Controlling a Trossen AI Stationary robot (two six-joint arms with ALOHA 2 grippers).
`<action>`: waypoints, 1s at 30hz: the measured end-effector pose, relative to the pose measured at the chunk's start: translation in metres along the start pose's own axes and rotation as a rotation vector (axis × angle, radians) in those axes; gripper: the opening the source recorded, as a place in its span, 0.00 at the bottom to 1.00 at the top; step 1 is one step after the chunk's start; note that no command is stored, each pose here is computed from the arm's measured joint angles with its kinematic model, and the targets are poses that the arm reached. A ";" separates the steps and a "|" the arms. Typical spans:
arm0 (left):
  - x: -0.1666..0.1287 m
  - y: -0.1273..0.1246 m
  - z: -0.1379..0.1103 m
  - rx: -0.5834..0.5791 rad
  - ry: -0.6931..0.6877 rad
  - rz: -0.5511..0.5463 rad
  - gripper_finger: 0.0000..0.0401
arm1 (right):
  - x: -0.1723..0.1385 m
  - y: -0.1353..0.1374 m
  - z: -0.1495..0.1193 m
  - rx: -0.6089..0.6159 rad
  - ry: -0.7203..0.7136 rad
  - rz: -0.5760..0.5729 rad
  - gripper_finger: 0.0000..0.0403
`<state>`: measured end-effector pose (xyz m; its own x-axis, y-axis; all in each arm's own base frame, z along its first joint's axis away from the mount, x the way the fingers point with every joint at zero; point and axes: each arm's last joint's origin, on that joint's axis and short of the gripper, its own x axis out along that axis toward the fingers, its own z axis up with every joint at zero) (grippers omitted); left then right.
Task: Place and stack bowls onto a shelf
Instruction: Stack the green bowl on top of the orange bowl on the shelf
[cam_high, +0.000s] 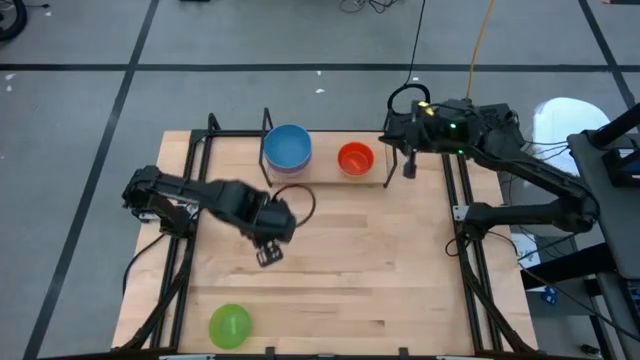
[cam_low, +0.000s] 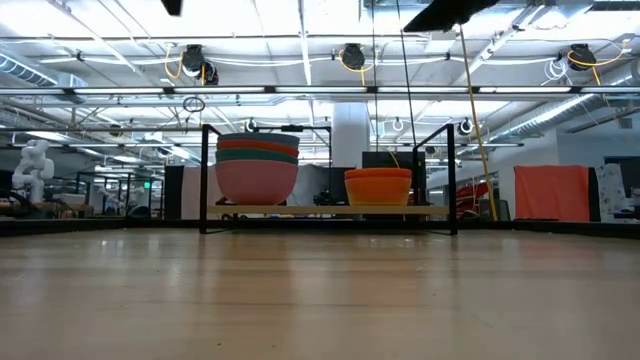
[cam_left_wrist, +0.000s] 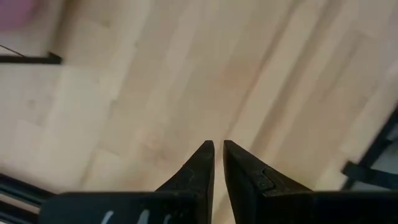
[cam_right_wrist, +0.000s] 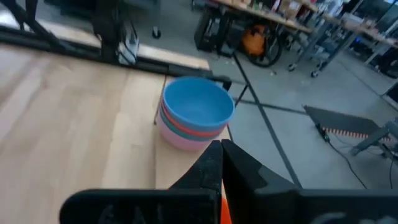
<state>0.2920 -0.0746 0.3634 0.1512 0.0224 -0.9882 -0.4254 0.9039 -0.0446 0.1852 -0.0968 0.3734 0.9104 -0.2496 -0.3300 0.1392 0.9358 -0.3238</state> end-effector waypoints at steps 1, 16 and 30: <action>0.000 -0.006 -0.004 0.000 0.000 -0.004 0.10 | -0.005 0.001 0.002 0.004 -0.014 -0.001 0.00; 0.000 -0.052 -0.048 -0.126 0.027 -0.028 0.10 | -0.039 0.023 0.015 0.012 -0.109 0.059 0.00; -0.001 -0.066 -0.067 -0.105 -0.018 -0.005 0.10 | -0.039 0.034 0.019 0.011 -0.131 0.123 0.00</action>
<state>0.2605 -0.1631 0.3576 0.1691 0.0265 -0.9852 -0.5157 0.8543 -0.0656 0.1615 -0.0506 0.3921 0.9636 -0.0997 -0.2483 0.0275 0.9600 -0.2786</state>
